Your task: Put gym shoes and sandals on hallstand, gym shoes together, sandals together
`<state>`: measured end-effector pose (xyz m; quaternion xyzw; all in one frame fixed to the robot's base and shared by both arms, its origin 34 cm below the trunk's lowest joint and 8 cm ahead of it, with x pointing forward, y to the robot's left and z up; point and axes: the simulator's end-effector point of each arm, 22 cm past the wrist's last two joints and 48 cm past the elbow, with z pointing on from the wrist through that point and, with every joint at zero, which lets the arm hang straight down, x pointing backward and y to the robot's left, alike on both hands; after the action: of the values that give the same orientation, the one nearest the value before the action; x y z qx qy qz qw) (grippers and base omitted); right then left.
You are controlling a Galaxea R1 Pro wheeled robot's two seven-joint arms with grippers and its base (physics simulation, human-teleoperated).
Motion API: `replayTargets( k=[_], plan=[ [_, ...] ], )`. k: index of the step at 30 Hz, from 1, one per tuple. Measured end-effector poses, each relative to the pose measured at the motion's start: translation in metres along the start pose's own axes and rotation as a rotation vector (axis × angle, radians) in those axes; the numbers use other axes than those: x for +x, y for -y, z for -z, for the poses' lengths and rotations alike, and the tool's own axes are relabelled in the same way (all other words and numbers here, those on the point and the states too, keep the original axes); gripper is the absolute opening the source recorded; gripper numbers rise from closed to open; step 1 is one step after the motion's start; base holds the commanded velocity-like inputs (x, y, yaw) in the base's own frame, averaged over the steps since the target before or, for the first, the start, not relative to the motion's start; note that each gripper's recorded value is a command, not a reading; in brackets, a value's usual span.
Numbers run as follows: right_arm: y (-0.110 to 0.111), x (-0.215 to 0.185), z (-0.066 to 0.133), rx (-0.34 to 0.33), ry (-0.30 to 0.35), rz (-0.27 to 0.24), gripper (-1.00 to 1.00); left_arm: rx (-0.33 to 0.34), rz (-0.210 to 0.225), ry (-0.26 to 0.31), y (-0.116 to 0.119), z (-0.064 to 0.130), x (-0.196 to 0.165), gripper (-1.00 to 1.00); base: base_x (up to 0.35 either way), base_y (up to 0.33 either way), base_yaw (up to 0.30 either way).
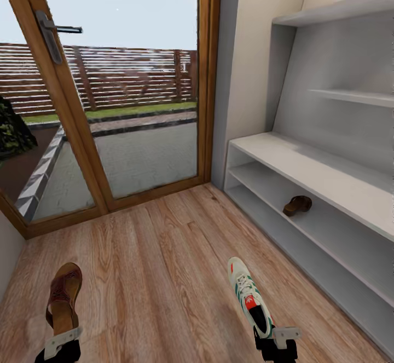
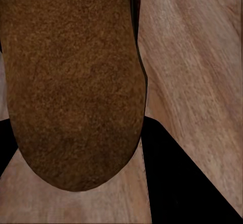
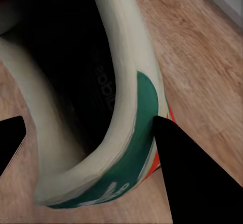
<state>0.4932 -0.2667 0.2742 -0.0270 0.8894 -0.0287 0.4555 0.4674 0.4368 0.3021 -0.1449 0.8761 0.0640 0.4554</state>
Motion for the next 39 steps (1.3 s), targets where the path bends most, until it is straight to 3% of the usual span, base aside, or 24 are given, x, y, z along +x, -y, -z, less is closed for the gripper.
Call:
replayTargets(
  k=[39],
  plan=[
    [0.0007,-0.0071,0.0001,0.001,0.015,0.0,-1.0,0.004,0.003,0.016,0.0011,0.0001,-0.0073,-1.0,0.223,0.262,-0.254]
  ],
)
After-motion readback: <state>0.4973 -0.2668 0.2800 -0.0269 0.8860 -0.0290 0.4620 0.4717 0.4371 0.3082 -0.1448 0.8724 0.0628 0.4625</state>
